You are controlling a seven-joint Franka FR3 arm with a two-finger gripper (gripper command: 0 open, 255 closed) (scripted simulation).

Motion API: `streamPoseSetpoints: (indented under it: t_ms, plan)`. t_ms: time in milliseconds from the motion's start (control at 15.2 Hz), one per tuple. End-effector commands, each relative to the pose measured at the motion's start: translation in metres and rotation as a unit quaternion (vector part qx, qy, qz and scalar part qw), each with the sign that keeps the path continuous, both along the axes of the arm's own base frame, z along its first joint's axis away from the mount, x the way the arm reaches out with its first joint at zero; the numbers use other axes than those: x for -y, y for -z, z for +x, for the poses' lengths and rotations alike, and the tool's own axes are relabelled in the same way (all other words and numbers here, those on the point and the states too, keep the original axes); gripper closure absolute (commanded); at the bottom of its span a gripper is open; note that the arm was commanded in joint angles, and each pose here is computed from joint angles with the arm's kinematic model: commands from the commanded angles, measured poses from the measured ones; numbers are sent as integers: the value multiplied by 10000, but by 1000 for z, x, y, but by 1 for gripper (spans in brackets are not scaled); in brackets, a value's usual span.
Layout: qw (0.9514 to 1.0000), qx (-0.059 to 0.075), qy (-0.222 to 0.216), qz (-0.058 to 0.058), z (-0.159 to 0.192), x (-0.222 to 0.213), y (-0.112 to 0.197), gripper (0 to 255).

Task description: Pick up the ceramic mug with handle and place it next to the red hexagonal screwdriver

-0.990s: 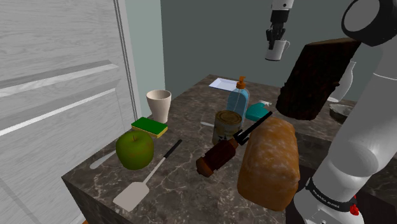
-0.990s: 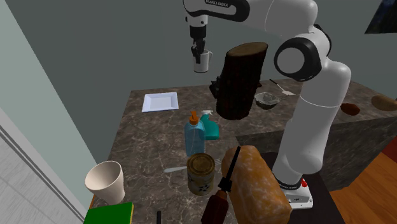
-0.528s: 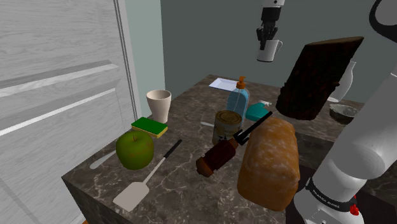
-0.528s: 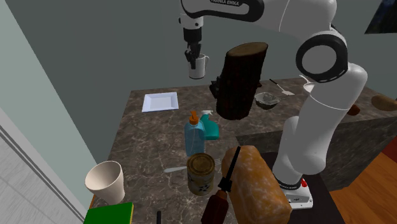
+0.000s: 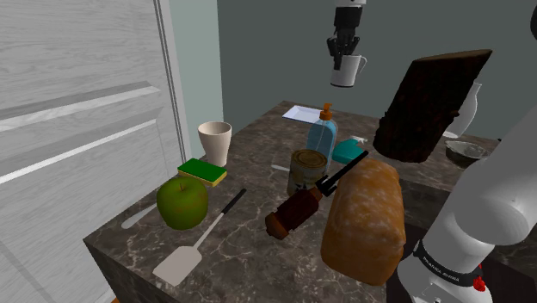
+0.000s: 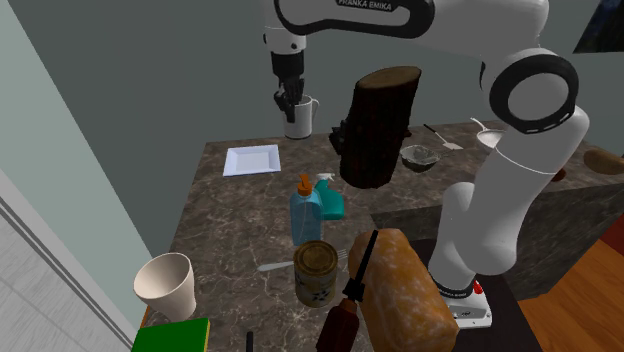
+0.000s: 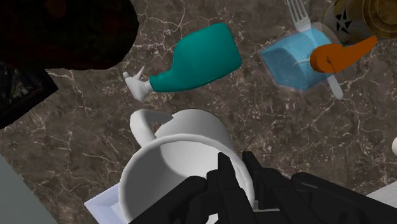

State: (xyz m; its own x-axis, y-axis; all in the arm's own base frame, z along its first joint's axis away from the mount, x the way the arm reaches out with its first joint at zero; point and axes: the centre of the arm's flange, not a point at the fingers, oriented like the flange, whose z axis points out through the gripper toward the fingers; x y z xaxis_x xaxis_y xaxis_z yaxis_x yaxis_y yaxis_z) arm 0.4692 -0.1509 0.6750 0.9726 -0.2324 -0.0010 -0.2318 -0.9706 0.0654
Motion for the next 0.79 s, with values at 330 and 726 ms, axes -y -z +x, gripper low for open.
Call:
streamPoseSetpoints:
  t_ms: [330, 726]
  plan:
    - [10000, 1, 8, -1, 11, -91, 0, 255]
    - [10000, 1, 8, -1, 22, -170, 0, 255]
